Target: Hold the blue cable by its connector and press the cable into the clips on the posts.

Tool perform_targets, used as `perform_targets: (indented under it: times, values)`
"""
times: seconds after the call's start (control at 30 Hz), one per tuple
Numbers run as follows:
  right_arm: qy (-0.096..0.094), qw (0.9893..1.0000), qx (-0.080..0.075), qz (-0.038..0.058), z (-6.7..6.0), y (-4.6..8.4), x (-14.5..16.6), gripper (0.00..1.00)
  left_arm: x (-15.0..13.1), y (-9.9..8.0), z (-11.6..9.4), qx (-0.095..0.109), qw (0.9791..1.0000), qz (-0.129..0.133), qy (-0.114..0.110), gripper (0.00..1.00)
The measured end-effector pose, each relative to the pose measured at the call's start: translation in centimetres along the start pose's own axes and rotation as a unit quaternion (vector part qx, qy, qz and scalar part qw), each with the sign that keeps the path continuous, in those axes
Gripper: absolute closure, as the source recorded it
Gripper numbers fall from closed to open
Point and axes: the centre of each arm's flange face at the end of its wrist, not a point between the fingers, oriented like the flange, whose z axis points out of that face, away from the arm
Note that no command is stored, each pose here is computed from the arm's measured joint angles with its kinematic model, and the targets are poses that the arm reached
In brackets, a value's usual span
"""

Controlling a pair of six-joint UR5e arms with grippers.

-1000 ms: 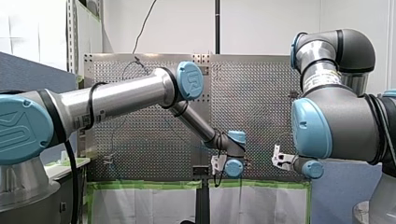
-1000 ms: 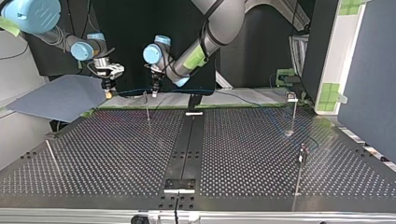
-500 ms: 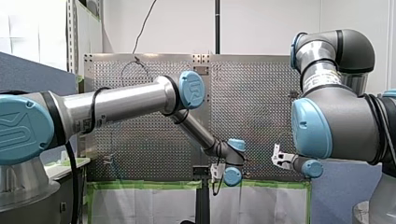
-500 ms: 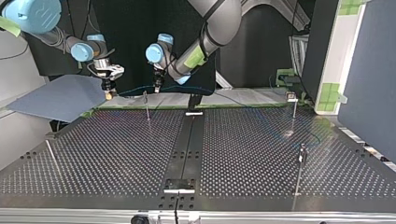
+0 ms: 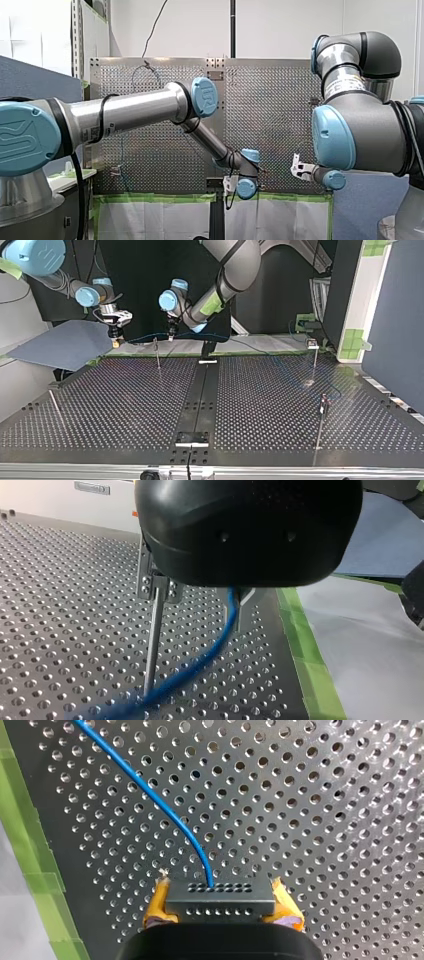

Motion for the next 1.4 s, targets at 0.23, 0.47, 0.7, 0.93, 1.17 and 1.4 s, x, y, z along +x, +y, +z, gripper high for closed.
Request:
perform_targets:
  times: [0.23,0.47,0.7,0.93,1.17,1.4]
  values:
    - [0.002,1.0000,0.000,0.0015,0.2,0.1,0.2,1.00,-0.2,0.2,0.0,-0.001,1.0000,0.006,0.004,1.00]
    - [0.004,1.0000,0.000,0.0011,0.4,0.2,0.3,1.00,-2.0,0.0,0.4,-0.001,1.0000,0.000,-0.005,1.00]
    - [0.004,1.0000,0.000,0.0010,0.6,0.3,0.4,1.00,-3.1,0.0,1.2,0.003,0.9999,-0.006,-0.011,1.00]
    - [0.006,1.0000,0.002,0.0014,0.8,0.2,0.5,1.00,-2.8,1.3,1.7,0.002,1.0000,-0.006,-0.005,1.00]
    - [0.006,1.0000,0.002,0.0018,1.1,0.3,0.7,1.00,-3.4,1.3,2.2,0.006,0.9999,-0.008,-0.008,1.00]
    - [0.009,1.0000,0.002,0.0013,1.3,0.4,0.9,1.00,-3.5,1.5,2.3,0.005,0.9999,-0.008,-0.007,1.00]
